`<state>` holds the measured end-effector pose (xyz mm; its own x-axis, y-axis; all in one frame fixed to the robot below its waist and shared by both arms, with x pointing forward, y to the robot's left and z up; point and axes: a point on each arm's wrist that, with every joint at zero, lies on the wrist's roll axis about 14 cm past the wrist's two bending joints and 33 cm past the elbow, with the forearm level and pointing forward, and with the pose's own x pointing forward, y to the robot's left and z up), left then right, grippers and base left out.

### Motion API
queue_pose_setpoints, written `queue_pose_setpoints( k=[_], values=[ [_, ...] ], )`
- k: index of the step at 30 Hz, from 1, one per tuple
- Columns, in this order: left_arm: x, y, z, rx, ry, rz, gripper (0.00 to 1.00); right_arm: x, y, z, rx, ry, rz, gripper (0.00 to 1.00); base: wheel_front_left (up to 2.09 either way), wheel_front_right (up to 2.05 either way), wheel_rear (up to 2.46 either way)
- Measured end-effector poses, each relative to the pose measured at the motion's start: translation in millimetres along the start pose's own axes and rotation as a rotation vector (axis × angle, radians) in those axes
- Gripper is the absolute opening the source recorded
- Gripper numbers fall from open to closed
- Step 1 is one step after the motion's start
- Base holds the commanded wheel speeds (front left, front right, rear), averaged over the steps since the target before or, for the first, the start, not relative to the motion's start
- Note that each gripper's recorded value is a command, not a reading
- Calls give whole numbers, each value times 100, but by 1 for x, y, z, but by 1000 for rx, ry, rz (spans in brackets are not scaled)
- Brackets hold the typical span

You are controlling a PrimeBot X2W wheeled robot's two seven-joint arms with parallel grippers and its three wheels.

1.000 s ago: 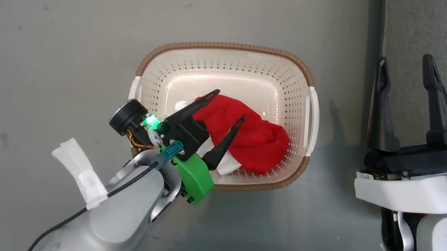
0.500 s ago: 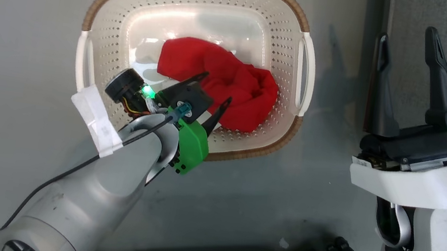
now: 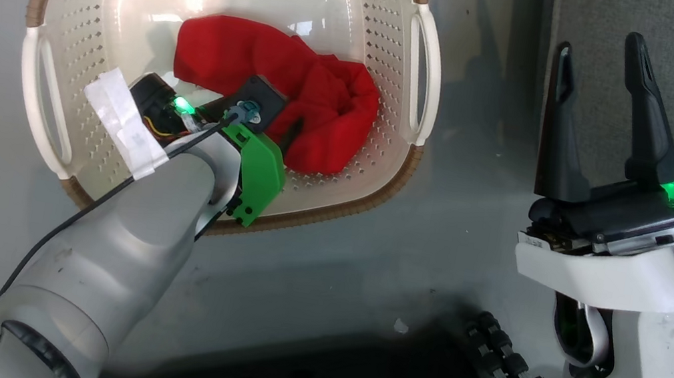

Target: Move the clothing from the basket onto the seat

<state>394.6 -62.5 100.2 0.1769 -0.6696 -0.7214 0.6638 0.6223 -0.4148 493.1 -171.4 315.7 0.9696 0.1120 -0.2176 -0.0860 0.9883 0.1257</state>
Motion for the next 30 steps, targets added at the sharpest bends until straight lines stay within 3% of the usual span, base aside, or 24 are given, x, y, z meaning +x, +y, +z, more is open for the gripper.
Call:
queue_pose_setpoints(
  k=[13, 14, 16, 30],
  values=[
    [9, 2, -43, -92, 236, -11, 100, -2, -7, -4, -2, 12, -14, 100, 0, 0, 0],
    [9, 3, -45, -99, 248, -10, 59, -1, -7, -4, -2, 10, -14, 100, 0, 0, 0],
    [9, 5, -48, -104, 256, -5, 0, -1, -7, -3, -3, 6, -13, 100, 0, 0, 0],
    [4, 26, -17, -52, 91, 65, 0, -1, -7, 13, -8, -29, -15, 100, 0, 0, 0]
  ],
)
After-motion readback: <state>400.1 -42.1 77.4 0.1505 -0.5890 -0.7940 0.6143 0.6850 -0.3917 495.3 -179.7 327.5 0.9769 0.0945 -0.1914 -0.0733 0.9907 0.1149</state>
